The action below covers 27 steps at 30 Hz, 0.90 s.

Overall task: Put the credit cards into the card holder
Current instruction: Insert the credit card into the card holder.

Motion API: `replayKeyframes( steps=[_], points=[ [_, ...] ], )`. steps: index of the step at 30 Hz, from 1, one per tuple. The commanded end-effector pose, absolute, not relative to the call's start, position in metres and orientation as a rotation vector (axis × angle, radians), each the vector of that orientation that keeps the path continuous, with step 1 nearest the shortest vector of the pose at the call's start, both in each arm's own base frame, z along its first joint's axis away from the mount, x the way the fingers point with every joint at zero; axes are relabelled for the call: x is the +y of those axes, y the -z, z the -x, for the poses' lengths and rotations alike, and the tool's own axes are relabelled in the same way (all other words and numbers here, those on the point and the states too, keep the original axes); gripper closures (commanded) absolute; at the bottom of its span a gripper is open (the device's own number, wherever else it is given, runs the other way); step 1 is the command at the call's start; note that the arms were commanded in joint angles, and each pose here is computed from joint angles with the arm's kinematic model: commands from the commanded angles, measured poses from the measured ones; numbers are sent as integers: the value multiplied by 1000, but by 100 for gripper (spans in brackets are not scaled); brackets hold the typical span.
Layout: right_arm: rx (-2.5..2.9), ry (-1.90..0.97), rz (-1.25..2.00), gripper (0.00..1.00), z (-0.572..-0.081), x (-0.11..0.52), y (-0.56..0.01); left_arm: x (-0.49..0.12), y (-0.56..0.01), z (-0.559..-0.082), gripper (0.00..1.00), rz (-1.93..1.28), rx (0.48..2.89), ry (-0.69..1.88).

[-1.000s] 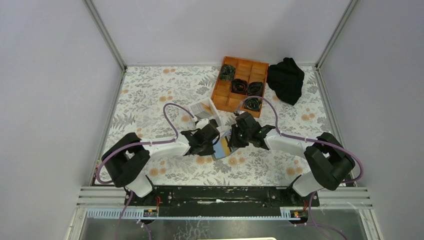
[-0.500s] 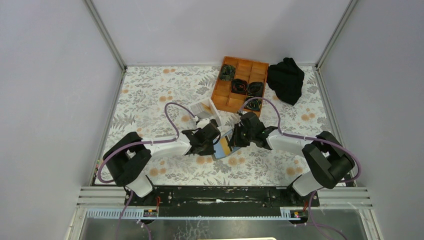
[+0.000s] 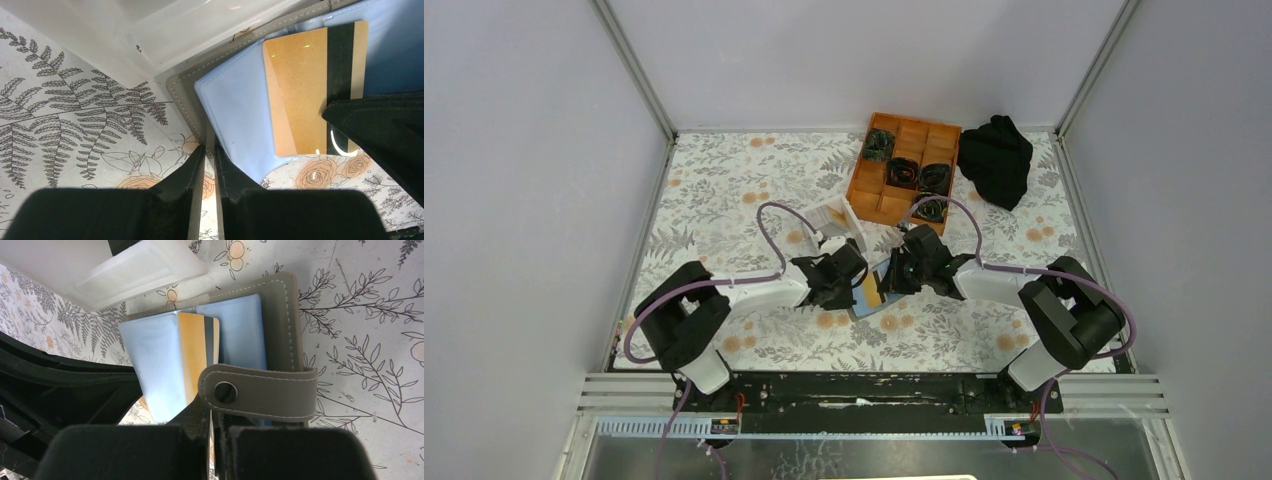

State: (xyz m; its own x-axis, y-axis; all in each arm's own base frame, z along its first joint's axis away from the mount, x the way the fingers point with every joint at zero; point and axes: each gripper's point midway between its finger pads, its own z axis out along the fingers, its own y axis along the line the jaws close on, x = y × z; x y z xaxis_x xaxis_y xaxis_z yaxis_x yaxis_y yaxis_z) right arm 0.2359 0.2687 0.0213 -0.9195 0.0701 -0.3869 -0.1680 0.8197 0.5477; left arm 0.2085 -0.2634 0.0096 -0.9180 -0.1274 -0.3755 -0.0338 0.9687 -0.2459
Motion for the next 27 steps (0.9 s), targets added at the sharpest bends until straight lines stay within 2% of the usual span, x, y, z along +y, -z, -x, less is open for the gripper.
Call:
replayKeyframes(
  steps=[1,27],
  points=[
    [2819,-656,153,100,-192,236,25,-251,21,-202,82,98,2782,224],
    [2872,-680,284,100,-158,218,25,-228,30,-214,82,154,2791,42]
  ],
)
